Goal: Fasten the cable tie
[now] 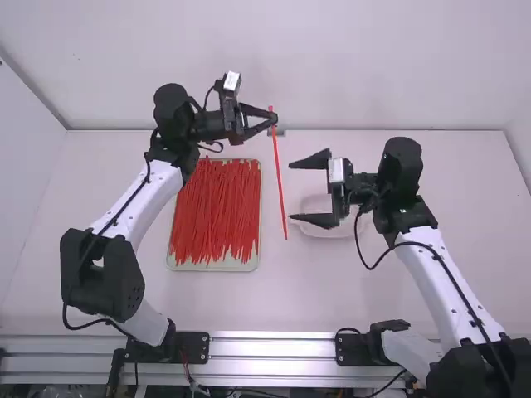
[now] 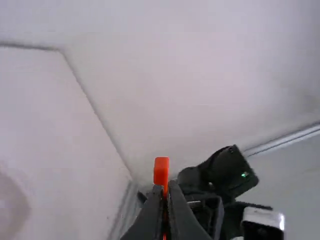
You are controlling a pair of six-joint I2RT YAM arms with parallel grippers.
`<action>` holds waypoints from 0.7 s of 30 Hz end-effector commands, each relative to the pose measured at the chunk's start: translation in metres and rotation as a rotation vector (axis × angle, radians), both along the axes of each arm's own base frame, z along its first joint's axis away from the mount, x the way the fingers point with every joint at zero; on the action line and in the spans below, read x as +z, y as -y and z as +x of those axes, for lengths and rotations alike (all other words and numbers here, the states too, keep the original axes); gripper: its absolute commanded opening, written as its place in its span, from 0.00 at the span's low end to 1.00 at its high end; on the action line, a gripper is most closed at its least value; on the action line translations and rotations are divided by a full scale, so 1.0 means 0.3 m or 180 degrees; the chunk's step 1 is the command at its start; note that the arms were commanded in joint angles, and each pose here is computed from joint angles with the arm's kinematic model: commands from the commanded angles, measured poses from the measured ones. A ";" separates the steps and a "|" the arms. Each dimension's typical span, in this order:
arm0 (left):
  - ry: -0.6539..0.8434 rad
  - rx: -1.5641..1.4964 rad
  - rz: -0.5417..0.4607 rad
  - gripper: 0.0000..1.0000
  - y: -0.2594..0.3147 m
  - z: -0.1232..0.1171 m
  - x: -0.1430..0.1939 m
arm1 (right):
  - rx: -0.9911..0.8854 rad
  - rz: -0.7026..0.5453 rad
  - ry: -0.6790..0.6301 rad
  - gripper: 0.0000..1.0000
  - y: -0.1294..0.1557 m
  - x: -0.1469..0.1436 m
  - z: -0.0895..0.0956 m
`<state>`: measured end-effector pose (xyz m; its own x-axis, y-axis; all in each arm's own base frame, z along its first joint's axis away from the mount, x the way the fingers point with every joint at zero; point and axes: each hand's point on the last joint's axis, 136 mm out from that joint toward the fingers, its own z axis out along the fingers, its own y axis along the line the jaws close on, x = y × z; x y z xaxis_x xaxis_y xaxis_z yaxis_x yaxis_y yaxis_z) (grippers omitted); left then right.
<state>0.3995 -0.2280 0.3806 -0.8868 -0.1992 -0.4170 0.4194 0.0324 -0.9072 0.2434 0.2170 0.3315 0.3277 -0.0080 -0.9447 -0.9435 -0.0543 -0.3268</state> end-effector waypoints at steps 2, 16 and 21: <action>-0.0600 -0.0192 -0.0133 0.02 -0.002 -0.035 0.052 | 0.0079 0.0065 0.0819 0.98 0.003 0.009 -0.022; -0.1487 -0.0206 -0.0158 0.02 0.002 -0.029 -0.004 | 0.0163 0.0188 0.2607 0.99 -0.008 0.009 -0.033; -0.1596 -0.0144 -0.0146 0.02 0.001 -0.019 -0.024 | 0.0224 0.0236 0.2715 0.98 -0.020 0.018 -0.047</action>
<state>0.3950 -0.2295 0.3583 -0.9793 -0.1624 0.1210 -0.1200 -0.0162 -0.9926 0.2385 0.2211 0.3341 0.9022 0.0587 -0.4273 -0.4248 -0.0505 -0.9039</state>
